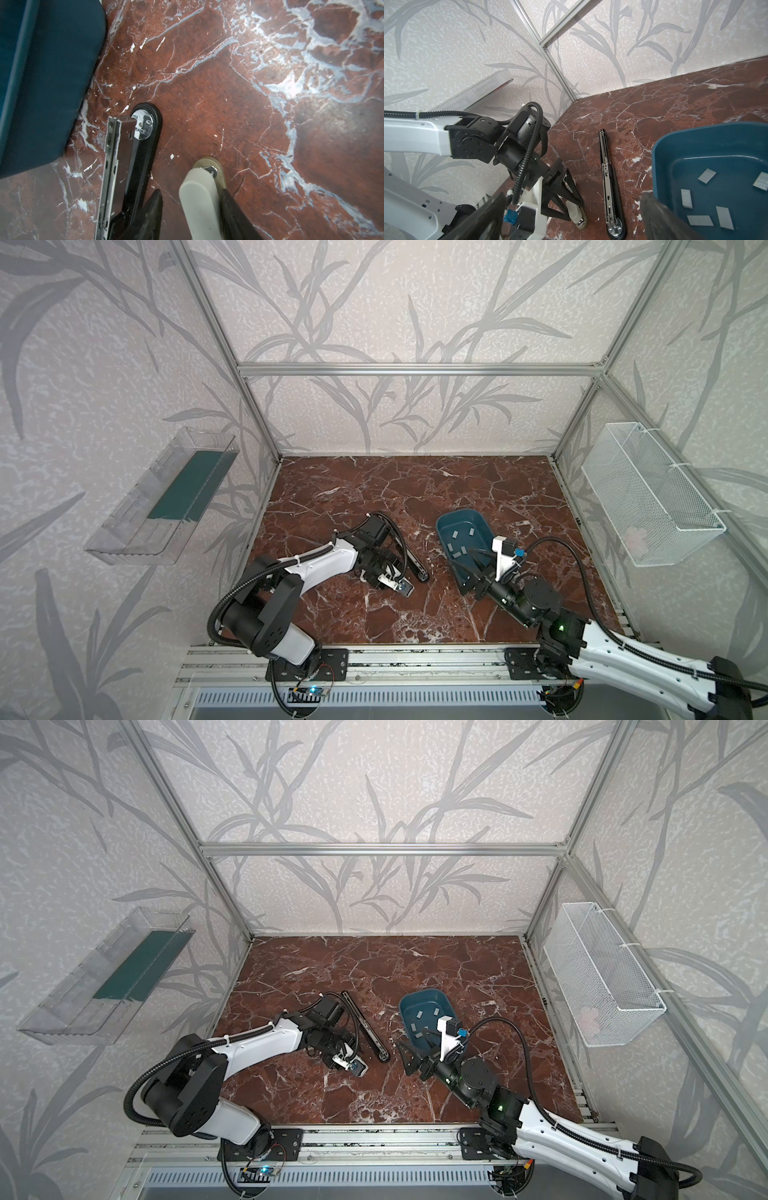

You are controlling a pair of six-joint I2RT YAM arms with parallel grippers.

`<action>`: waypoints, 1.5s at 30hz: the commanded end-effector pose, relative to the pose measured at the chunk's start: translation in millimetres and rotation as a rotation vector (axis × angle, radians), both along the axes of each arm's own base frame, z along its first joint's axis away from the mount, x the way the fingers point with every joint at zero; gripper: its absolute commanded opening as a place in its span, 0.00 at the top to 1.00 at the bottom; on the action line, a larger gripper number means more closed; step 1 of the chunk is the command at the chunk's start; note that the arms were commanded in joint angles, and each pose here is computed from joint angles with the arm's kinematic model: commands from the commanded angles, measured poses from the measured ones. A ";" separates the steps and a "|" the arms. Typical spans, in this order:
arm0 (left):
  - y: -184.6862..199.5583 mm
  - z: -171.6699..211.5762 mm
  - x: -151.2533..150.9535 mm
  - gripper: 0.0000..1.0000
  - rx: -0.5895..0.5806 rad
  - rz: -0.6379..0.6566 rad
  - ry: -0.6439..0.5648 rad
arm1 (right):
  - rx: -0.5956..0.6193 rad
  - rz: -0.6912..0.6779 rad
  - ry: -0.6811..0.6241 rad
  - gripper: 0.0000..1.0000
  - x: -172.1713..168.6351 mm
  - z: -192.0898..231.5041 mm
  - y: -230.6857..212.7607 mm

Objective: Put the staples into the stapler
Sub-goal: 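Lower the left gripper onto the cream stapler and close on it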

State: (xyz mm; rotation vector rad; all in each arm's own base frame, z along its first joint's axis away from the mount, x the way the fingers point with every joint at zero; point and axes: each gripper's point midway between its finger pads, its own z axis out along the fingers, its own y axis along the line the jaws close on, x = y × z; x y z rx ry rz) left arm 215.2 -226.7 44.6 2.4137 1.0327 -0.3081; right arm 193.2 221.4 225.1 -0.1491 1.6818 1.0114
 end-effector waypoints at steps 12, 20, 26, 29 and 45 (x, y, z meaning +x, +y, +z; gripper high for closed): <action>1.6 2.7 -19.9 0.61 0.037 -0.051 0.152 | 0.011 -0.042 0.008 0.01 5.3 9.9 -5.0; -2.2 1.0 -17.3 0.60 0.032 -0.021 0.177 | 0.009 -0.047 0.013 0.01 6.1 8.4 -5.3; -3.1 -3.0 -15.5 0.61 0.038 -0.008 0.184 | 0.009 -0.048 0.018 0.01 6.4 7.3 -5.1; -3.0 -3.4 -13.7 0.69 0.044 -0.001 0.182 | 0.009 -0.051 0.021 0.01 6.8 6.9 -5.3; -31.2 55.5 15.7 1.00 -0.114 0.183 0.191 | -0.004 -0.146 0.093 0.00 16.6 -3.0 -17.3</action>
